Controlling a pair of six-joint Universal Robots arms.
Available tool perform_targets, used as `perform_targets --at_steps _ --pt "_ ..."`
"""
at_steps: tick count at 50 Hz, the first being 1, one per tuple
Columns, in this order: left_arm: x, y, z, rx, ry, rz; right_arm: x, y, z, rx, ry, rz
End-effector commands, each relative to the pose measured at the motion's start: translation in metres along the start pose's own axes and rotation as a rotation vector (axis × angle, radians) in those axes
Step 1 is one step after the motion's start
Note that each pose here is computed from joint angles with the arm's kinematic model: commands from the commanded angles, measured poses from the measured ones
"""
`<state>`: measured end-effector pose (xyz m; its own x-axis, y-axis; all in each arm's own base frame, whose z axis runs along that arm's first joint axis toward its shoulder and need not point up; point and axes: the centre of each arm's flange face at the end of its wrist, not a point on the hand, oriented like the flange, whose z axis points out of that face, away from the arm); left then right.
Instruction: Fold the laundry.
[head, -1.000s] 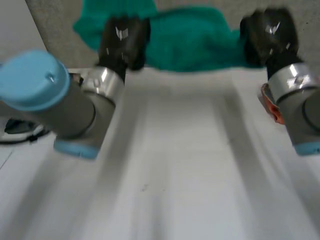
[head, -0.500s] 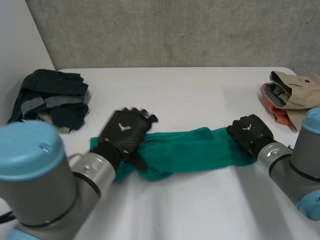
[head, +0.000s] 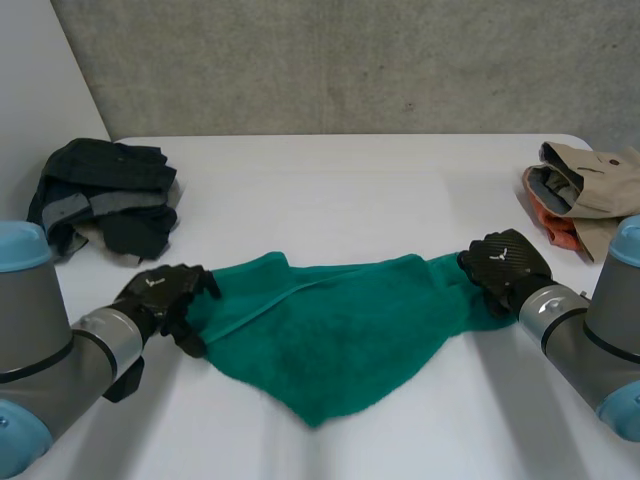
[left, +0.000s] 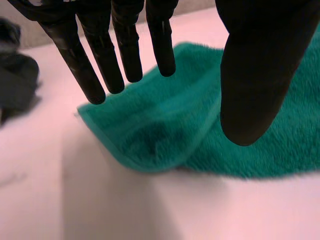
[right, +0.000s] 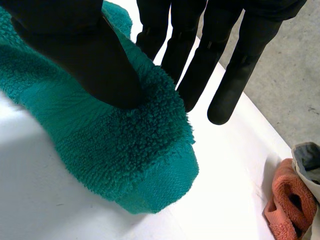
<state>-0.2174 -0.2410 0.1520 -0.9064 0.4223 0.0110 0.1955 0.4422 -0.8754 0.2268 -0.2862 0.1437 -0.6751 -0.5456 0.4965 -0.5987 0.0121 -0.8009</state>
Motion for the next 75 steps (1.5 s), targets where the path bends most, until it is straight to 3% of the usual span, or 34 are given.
perform_targets --at_steps 1,10,21,30,44,48,51,57,60,67,71,75 --pt "-0.001 0.016 0.015 -0.056 0.004 -0.002 -0.002 0.002 -0.001 -0.008 -0.004 0.002" --pt "-0.002 0.012 0.020 -0.033 -0.001 0.031 0.000 -0.002 -0.010 -0.029 -0.013 -0.005" --pt "0.000 -0.039 -0.003 0.187 -0.028 0.072 0.051 -0.071 -0.034 -0.021 -0.125 0.065" --pt "0.007 -0.084 -0.034 0.386 -0.028 0.133 0.053 -0.073 0.024 -0.043 -0.275 0.204" --pt "0.031 -0.111 -0.053 0.508 0.012 0.258 -0.026 -0.036 0.087 -0.066 -0.456 0.194" --pt "0.031 -0.117 -0.045 0.522 0.005 0.278 -0.023 -0.044 0.097 -0.014 -0.411 0.164" --pt "0.030 -0.131 -0.036 0.577 -0.012 0.310 0.001 -0.071 0.107 0.115 -0.260 0.138" --pt "0.026 -0.190 -0.021 0.798 -0.088 0.394 0.095 -0.167 0.084 0.540 0.244 0.164" --pt "0.019 -0.236 -0.019 0.953 -0.152 0.415 0.121 -0.205 0.058 0.727 0.374 0.141" --pt "0.020 -0.290 -0.038 1.174 -0.197 0.416 0.135 -0.237 0.018 0.848 0.419 0.111" --pt "0.021 -0.277 -0.030 1.127 -0.180 0.408 0.123 -0.221 0.021 0.778 0.357 0.115" --pt "0.027 -0.236 -0.010 0.994 -0.136 0.407 0.103 -0.194 0.028 0.658 0.262 0.132"
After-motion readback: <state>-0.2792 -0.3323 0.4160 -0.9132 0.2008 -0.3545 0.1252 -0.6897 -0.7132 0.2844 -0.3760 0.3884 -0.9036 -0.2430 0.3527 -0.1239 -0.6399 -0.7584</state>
